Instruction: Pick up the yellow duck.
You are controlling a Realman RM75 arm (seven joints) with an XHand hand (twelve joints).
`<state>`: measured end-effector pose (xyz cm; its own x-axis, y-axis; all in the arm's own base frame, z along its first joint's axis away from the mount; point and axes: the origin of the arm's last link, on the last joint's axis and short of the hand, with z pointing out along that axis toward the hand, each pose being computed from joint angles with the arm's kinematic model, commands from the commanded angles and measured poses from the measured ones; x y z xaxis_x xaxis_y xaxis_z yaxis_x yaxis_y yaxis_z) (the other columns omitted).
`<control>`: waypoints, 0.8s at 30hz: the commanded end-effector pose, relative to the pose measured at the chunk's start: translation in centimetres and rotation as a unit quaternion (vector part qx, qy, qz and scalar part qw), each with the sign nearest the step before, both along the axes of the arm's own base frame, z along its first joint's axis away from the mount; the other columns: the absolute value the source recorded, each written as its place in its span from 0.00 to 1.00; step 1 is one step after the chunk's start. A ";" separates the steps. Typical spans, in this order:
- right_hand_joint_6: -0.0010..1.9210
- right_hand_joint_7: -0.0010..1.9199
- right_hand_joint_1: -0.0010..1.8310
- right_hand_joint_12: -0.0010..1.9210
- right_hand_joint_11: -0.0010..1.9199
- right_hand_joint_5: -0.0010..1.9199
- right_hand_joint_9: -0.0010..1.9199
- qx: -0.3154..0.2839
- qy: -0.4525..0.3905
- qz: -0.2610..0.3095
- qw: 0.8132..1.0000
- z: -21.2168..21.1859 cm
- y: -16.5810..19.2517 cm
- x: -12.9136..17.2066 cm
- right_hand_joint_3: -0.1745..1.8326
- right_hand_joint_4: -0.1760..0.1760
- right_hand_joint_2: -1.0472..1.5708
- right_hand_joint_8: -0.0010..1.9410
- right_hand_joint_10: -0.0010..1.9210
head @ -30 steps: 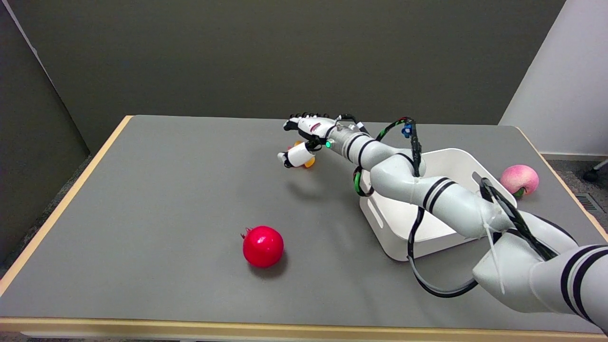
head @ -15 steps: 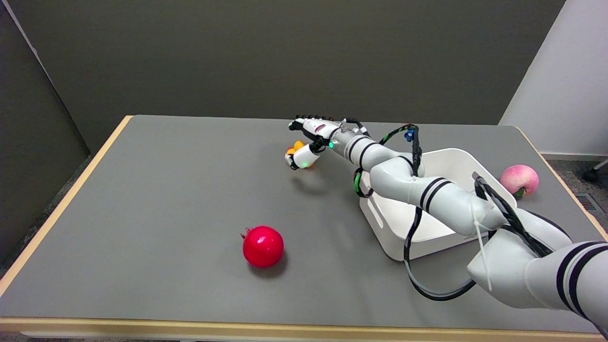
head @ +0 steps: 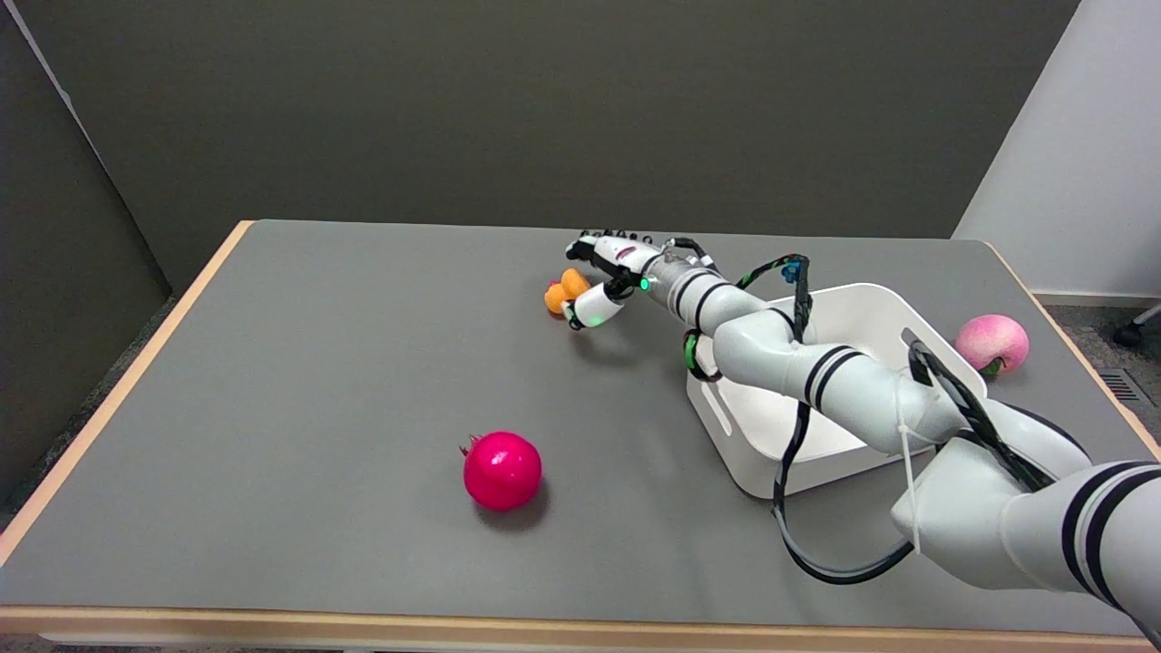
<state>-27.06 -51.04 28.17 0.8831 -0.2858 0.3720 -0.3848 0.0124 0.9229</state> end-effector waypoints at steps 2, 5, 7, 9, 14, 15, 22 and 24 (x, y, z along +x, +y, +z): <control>0.47 0.31 0.53 0.86 0.18 0.17 0.28 -0.007 -0.019 0.001 1.000 0.1 0.5 -0.7 0.53 0.37 0.70 0.46 0.61; 0.81 0.32 0.62 0.99 0.05 0.28 0.36 -0.005 -0.020 0.007 1.000 0.0 0.5 -0.5 0.11 0.02 0.90 0.81 0.72; 0.84 0.32 0.62 1.00 0.03 0.28 0.36 -0.005 -0.021 0.009 1.000 0.0 0.6 -0.5 0.09 0.00 0.91 0.83 0.75; 0.84 0.31 0.62 1.00 0.01 0.28 0.36 -0.005 -0.022 0.011 1.000 0.0 0.6 -0.5 0.11 0.00 0.91 0.85 0.81; 0.84 0.37 0.62 1.00 0.01 0.23 0.36 -0.004 -0.024 0.019 1.000 0.0 0.6 -0.3 0.15 0.06 0.89 0.86 0.88; 0.84 0.37 0.62 1.00 0.01 0.23 0.36 -0.004 -0.026 0.025 0.999 0.0 0.6 0.0 0.15 0.06 0.89 0.87 0.89; 0.83 0.38 0.63 1.00 0.02 0.24 0.37 -0.022 -0.072 0.155 0.985 1.3 0.5 6.1 0.16 0.05 0.89 0.86 0.91; 0.83 0.38 0.62 1.00 0.03 0.24 0.36 -0.027 -0.081 0.214 0.973 2.4 1.3 9.1 0.16 0.06 0.89 0.86 0.90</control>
<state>-26.78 -50.63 28.21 0.8782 -0.2357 0.4163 -0.4285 -0.0005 0.9036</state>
